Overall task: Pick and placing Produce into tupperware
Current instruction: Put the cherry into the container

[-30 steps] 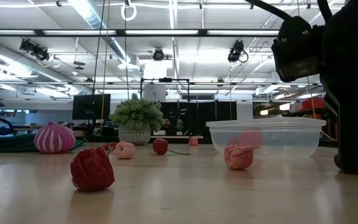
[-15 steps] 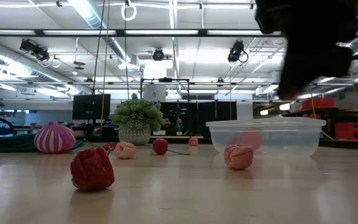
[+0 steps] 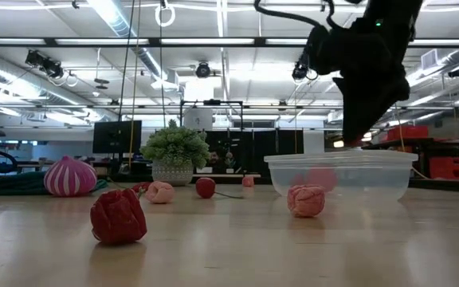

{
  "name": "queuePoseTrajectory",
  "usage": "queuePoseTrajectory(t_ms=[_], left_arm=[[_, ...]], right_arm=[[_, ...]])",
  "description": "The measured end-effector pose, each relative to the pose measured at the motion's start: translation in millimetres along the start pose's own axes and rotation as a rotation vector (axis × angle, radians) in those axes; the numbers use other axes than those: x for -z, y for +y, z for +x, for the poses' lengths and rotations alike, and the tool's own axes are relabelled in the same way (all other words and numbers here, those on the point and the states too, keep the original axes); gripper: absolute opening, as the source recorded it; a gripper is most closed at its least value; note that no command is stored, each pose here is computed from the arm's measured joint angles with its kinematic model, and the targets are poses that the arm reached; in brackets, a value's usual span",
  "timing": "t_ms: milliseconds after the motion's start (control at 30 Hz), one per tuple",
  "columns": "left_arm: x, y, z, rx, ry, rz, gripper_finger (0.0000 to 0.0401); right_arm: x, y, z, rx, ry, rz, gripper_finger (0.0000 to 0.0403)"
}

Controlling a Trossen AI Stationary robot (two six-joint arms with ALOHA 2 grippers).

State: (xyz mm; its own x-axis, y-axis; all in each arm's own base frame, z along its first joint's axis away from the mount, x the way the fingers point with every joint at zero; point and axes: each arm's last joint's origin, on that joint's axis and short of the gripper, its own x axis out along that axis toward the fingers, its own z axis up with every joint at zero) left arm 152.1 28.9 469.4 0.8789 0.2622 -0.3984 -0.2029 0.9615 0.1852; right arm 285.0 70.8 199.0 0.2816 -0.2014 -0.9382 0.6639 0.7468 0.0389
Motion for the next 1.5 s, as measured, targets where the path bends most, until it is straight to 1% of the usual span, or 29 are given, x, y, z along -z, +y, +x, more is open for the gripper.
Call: queuePoseTrajectory(t_ms=[100,200,300,467,667,933,1033,1200,1333,1500], left_arm=[[0,0,0,0.000,0.002,0.000,0.0029],[2,0,0,0.002,0.016,0.002,0.0032],[2,0,0,0.003,0.017,0.002,0.0029],[2,0,0,0.003,0.017,0.002,0.0021],[2,0,0,0.003,0.016,0.001,0.0021],[2,0,0,0.003,0.016,0.000,0.0031],[2,0,0,0.002,0.016,0.000,0.0028],[2,0,0,0.003,0.016,0.000,0.0024],[2,0,0,0.003,0.016,0.000,0.0030],[2,0,0,0.003,0.016,0.001,0.0036]], right_arm=[[-6,-3,4,-0.005,0.013,-0.007,0.0082],[-11,-8,7,0.005,0.016,0.015,0.0082],[-11,-15,13,0.011,0.048,0.032,0.0082],[-6,-22,26,-0.002,0.082,0.048,0.0083],[2,-24,41,-0.070,0.067,0.062,0.0083],[14,-34,52,-0.040,0.090,0.054,0.0084],[13,-33,52,-0.046,0.084,0.048,0.0093],[10,-31,52,-0.075,0.057,0.041,0.0120],[9,-31,52,-0.054,0.028,0.043,0.0139],[7,-30,49,-0.055,0.024,0.042,0.0148]])
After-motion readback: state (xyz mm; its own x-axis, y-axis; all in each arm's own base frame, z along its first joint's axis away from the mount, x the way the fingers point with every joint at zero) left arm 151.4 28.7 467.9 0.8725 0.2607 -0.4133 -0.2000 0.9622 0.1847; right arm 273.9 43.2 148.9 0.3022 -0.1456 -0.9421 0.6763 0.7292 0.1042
